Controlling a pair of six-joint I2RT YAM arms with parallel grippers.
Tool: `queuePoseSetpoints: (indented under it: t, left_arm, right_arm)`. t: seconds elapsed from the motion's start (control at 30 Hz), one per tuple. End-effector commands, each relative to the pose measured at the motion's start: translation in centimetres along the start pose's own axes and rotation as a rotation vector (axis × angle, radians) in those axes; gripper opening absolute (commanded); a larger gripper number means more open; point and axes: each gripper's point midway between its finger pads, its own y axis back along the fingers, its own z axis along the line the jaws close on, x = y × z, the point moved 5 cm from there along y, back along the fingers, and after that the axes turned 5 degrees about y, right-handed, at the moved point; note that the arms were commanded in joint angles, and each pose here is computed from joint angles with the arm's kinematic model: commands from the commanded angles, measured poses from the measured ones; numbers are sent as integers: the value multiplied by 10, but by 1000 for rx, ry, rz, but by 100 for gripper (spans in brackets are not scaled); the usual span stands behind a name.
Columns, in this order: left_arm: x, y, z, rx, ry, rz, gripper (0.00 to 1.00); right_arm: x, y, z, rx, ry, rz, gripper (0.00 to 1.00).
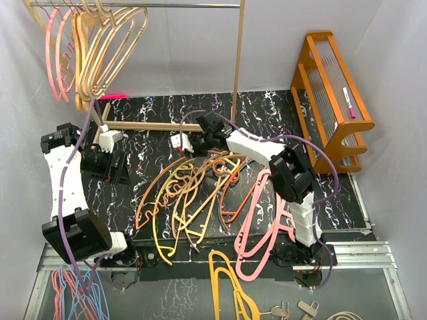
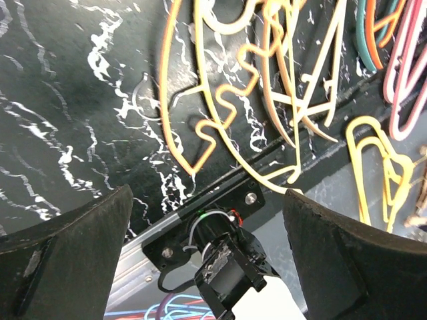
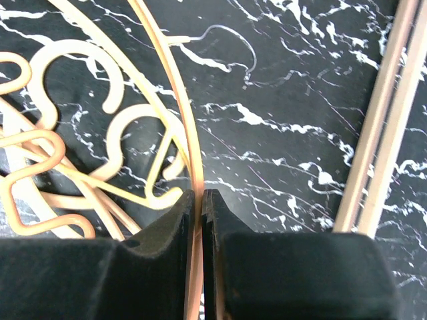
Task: Organize the hangers
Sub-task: Adjust the hanger at the center of the board.
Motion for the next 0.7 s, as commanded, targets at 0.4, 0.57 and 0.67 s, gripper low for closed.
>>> queuePoseSetpoints:
  t: [0.4,0.57,0.67]
  left_arm:
    - [9,-75,19,396,101,201,92]
    - [2,-76,16,408,96,194,92]
    - [2,-76,16,406,95,198,91]
  right_arm:
    - [22,40,10,135,-210,148,14]
    - [37,39,15,111,-241,195,41]
    - [38,39,8,105,-252,188,42]
